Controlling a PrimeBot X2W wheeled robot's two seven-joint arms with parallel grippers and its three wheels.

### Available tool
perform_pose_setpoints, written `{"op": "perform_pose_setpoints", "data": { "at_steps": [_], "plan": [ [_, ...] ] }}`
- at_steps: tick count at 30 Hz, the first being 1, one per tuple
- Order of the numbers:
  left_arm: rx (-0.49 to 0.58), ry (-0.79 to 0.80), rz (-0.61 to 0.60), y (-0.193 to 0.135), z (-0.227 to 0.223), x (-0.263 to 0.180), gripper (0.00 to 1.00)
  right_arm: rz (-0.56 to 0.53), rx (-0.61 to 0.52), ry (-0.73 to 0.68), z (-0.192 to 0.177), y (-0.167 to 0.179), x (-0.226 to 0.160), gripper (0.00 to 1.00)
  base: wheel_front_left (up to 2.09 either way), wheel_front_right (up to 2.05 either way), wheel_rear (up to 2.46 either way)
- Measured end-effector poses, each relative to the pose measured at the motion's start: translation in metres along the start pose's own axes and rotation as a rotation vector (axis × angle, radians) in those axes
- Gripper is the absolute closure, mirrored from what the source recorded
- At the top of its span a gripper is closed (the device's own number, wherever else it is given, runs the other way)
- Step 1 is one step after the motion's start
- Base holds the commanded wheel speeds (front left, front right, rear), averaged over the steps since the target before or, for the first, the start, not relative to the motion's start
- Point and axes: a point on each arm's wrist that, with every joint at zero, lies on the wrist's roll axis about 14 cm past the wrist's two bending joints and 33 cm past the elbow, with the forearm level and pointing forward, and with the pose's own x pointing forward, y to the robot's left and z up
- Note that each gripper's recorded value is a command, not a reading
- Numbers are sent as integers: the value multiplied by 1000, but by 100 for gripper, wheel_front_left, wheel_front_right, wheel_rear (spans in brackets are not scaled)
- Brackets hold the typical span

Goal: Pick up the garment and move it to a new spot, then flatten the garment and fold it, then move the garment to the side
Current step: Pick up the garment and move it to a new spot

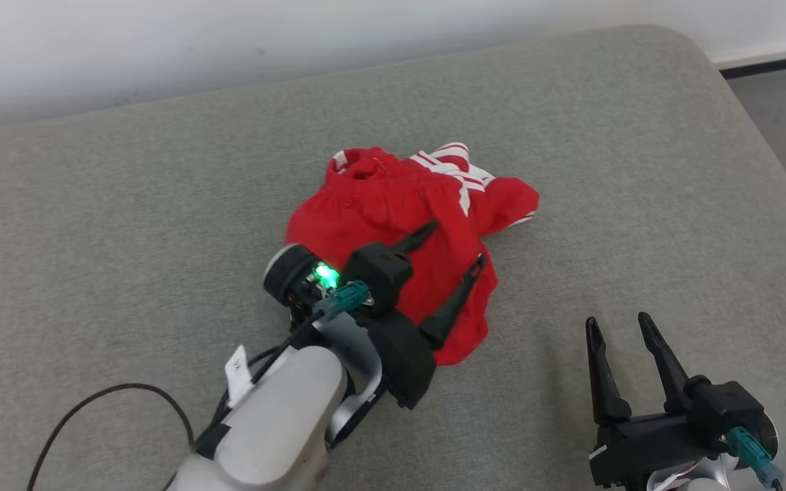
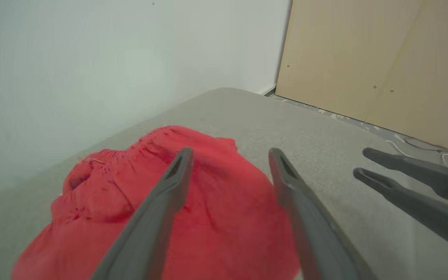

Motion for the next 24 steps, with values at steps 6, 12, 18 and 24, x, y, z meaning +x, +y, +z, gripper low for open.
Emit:
{"op": "perform_pose_setpoints", "data": {
  "at_steps": [6,12,18,24],
  "plan": [
    [46,147,-42,-17,-39,8,0,-39,9,9,-3,-12,-6,0,0,0,0],
    [54,228,-31,-16,-61,5,100,-60,10,-6,2,-18,-8,0,0,0,0],
    [71,170,-6,-7,-45,5,100,-46,13,-18,5,-14,-7,0,0,0,0],
    [152,-27,3,8,37,21,100,-30,16,-34,10,-9,-10,0,0,0,0]
  ]
}}
